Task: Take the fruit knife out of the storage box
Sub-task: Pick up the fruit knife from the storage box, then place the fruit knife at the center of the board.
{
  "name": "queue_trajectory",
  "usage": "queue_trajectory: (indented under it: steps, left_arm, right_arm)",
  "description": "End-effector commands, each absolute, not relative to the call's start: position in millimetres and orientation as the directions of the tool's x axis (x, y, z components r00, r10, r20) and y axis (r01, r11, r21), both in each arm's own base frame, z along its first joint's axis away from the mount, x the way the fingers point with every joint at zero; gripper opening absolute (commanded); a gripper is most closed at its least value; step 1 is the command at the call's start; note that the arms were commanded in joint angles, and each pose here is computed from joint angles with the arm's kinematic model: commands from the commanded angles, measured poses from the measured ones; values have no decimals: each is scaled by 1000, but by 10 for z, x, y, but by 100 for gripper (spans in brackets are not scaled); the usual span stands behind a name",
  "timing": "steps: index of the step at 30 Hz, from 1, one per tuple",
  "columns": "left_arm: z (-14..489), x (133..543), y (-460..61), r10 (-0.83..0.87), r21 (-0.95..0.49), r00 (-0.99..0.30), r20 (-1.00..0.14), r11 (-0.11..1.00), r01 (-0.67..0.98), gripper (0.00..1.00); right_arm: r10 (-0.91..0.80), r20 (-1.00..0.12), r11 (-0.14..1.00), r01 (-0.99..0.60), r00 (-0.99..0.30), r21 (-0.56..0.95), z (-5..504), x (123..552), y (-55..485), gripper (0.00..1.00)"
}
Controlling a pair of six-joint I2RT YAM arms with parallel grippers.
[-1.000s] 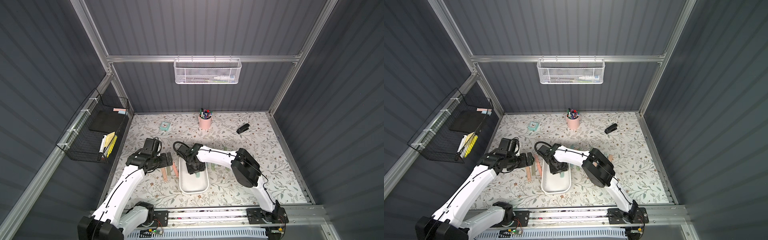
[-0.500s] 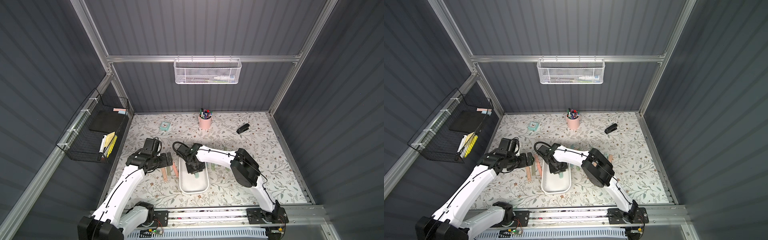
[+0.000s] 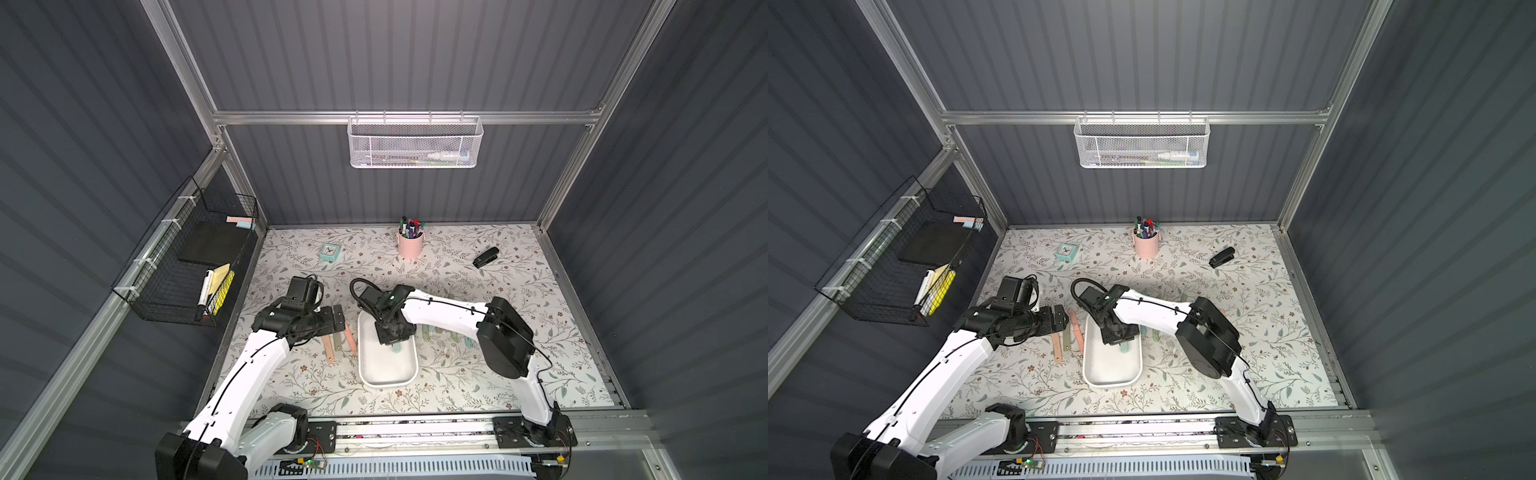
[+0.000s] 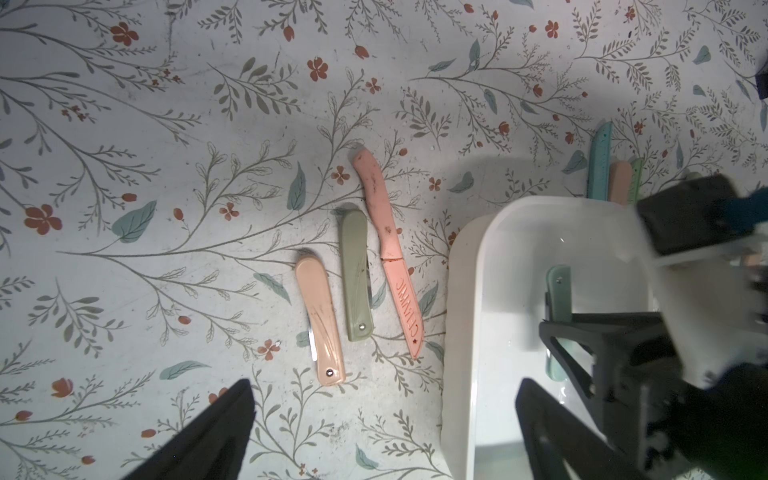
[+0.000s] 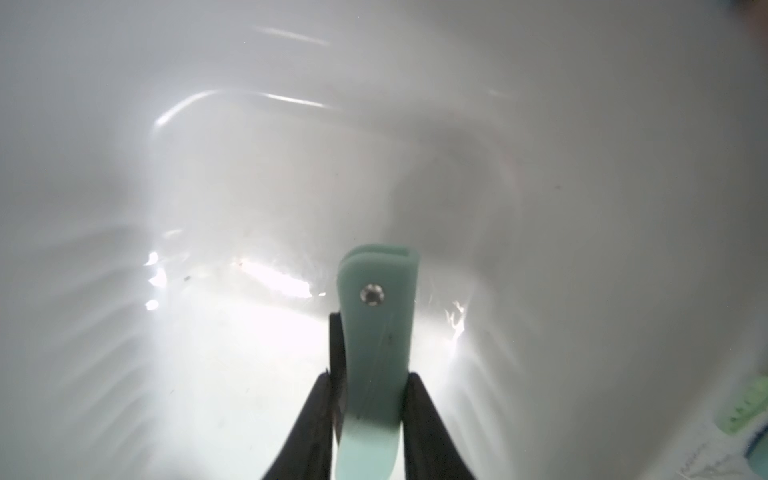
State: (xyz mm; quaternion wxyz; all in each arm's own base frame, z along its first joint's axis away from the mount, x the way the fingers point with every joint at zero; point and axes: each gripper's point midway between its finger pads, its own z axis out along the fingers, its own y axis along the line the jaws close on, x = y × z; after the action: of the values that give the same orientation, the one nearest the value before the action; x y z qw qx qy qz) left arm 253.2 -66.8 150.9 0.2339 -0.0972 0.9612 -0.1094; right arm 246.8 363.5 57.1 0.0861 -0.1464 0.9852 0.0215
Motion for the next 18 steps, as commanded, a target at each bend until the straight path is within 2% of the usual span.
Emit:
queue_trajectory:
  steps: [1,5,8,14,18]
  left_arm:
    - [1535,2531,-660,-243,-255,-864,-442,957,-138,99]
    - [1535,2530,-660,-243,-255,-864,-442,957,-138,100]
    - [1532,2526,-659,-243,-255,-864,-441,957,-139,99]
    - [1537,2523,-653,-241,-251,-864,-442,958,-139,99]
    - [1533,2524,-652,-241,-251,-864,-442,958,-139,99]
  right_arm:
    - [-257,-291,955,-289,-922,72,1088,2596,3568,24]
    - [-217,-354,958,-268,-910,102,1409,2712,3323,24]
    - [-157,-382,975,-204,-911,86,1571,2875,2901,25]
    - [33,-386,999,18,-922,43,1509,3153,1628,25]
    - [148,-351,987,162,-924,-11,1295,3147,799,25]
